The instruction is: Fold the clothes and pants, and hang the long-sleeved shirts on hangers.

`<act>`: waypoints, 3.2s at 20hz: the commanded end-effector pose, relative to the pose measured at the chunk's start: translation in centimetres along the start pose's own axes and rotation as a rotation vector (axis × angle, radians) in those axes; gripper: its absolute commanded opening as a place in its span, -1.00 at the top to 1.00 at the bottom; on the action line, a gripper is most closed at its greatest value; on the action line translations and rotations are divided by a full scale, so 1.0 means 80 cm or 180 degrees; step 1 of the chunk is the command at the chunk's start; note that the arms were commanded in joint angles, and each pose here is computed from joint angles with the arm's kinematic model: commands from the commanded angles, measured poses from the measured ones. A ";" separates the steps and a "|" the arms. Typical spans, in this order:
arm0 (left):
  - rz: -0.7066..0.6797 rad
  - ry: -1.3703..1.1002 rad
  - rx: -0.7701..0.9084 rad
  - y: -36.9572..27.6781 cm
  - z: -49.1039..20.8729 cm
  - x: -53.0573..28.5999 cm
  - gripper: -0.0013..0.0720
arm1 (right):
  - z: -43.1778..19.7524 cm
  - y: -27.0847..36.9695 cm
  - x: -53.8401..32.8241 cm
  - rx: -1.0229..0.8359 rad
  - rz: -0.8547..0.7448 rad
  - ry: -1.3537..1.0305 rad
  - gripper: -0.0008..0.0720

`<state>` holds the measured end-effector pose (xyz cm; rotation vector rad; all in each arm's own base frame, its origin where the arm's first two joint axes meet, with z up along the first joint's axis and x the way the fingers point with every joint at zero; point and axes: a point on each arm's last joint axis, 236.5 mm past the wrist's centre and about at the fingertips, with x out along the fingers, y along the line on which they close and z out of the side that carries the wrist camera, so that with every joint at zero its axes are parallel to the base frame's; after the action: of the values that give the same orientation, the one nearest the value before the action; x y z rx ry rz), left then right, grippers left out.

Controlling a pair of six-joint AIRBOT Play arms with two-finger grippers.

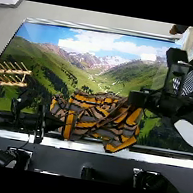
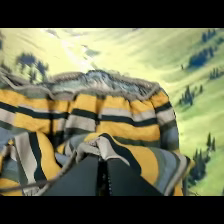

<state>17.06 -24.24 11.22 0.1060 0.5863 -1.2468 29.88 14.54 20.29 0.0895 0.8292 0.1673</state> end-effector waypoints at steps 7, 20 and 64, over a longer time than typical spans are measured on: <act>-0.0091 -0.0170 -0.0012 0.009 0.017 0.036 0.92 | 0.005 0.018 -0.008 0.0018 0.0208 -0.0032 0.89; -0.0132 -0.0413 -0.0174 0.014 0.039 0.063 0.92 | 0.001 0.021 -0.008 -0.0053 0.0233 0.0007 0.89; -0.0150 -0.0424 -0.0166 0.012 0.040 0.063 0.91 | -0.025 -0.183 0.085 -0.2164 0.0188 0.1181 -0.91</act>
<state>20.01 -29.48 11.32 -0.0349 0.5078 -1.2732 33.93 1.62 12.73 -0.5372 1.0899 0.4985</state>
